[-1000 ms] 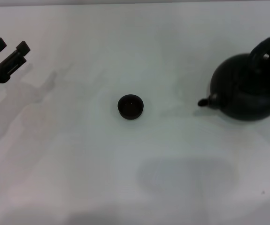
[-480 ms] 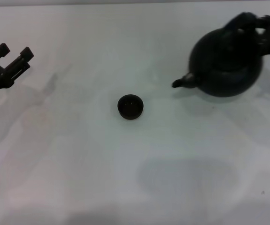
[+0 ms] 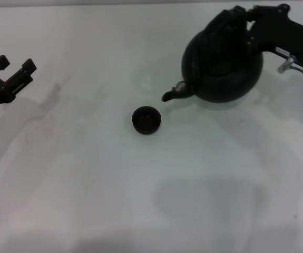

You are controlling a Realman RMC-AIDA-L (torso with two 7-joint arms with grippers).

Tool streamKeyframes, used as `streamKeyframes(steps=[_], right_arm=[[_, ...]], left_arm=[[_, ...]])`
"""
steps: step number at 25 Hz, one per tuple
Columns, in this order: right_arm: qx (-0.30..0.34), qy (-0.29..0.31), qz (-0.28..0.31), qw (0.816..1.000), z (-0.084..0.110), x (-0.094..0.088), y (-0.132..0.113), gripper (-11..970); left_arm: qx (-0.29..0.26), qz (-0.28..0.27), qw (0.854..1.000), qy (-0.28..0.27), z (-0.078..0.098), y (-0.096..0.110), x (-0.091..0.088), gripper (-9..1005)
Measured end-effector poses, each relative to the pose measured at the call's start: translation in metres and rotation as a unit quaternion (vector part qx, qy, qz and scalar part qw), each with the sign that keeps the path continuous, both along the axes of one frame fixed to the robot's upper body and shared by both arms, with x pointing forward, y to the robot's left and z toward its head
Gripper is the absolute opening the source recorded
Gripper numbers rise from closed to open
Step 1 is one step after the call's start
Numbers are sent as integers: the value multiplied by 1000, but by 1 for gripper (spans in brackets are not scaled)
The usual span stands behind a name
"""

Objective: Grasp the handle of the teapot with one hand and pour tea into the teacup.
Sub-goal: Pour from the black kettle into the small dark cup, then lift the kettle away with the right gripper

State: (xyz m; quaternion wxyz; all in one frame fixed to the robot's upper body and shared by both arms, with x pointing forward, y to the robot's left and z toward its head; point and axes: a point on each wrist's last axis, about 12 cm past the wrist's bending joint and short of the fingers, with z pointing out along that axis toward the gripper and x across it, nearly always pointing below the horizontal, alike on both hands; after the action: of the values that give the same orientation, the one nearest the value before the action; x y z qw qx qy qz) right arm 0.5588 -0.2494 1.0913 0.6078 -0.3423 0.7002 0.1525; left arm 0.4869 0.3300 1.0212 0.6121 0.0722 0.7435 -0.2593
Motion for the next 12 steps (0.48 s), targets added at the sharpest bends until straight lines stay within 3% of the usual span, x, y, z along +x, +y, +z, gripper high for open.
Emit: streamKeyframes(steps=[12], right_arm=[[-103,-49,-8,993,13,-10,41,144]], left_arm=[[12,5,1000,6,-2,3,0,803]])
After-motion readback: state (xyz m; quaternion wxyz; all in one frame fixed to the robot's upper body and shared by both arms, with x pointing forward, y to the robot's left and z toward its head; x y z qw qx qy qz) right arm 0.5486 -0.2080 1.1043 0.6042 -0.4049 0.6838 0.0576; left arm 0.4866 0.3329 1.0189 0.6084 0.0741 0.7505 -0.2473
